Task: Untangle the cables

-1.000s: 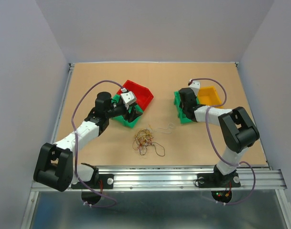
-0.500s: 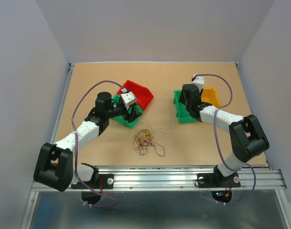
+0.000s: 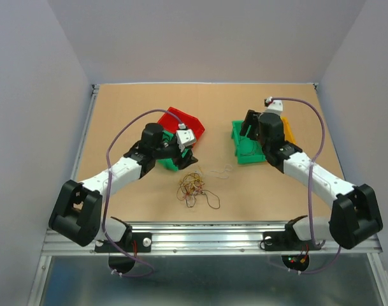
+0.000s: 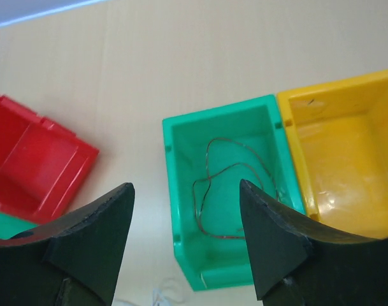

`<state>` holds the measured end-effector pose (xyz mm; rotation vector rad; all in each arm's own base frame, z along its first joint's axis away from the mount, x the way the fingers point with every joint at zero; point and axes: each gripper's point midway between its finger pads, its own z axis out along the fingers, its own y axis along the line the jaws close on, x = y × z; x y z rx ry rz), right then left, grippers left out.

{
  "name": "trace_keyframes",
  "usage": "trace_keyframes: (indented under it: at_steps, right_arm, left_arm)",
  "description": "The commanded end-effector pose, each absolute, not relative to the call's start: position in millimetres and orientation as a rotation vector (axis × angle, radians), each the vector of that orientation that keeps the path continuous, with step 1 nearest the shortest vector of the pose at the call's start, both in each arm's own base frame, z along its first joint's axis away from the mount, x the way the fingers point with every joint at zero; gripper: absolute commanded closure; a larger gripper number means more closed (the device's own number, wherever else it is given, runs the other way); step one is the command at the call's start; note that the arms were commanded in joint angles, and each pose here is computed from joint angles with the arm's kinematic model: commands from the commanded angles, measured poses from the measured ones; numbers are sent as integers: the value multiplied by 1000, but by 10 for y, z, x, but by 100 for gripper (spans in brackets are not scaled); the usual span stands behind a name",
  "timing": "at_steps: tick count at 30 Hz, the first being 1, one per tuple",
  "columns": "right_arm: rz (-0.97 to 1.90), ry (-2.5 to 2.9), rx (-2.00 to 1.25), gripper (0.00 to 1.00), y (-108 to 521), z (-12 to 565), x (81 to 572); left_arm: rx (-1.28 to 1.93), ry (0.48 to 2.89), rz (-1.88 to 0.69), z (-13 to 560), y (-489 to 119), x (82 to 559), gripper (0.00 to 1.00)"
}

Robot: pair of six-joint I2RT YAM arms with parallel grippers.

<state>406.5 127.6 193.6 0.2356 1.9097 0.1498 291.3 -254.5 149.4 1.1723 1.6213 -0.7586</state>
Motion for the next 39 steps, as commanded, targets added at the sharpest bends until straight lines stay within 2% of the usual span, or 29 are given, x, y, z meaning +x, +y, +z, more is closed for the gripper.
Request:
trace_keyframes:
  at_steps: [1,6,13,31,35,36,38,39]
  right_arm:
    - [360,1934,83,28,1519,1826,3662]
    - [441,1963,37,28,1546,1599,3341]
    - [493,1933,26,27,1556,1564,3202]
    - [508,1843,69,25,1400,1754,2996]
    - [508,1843,71,25,1397,1751,2994]
    - [507,1844,73,25,1394,1744,2993]
    - [505,1847,74,25,1392,1735,2996]
    - [507,1847,72,25,1398,1733,2996]
  left_arm:
    - [1299,1587,-715,1494,-2751,2806,29]
    - [1389,1575,-714,1445,-2831,2648,29]
    - [1533,1600,-786,1352,-2951,2238,29]
    - [1629,1812,-719,935,-3045,2071,39]
    - [1635,1807,-705,944,-3038,2063,49]
    - [1635,1813,-696,930,-3031,2074,59]
    - [1647,1826,-681,883,-3012,2076,72]
    - [1652,1828,-681,881,-3015,2072,86]
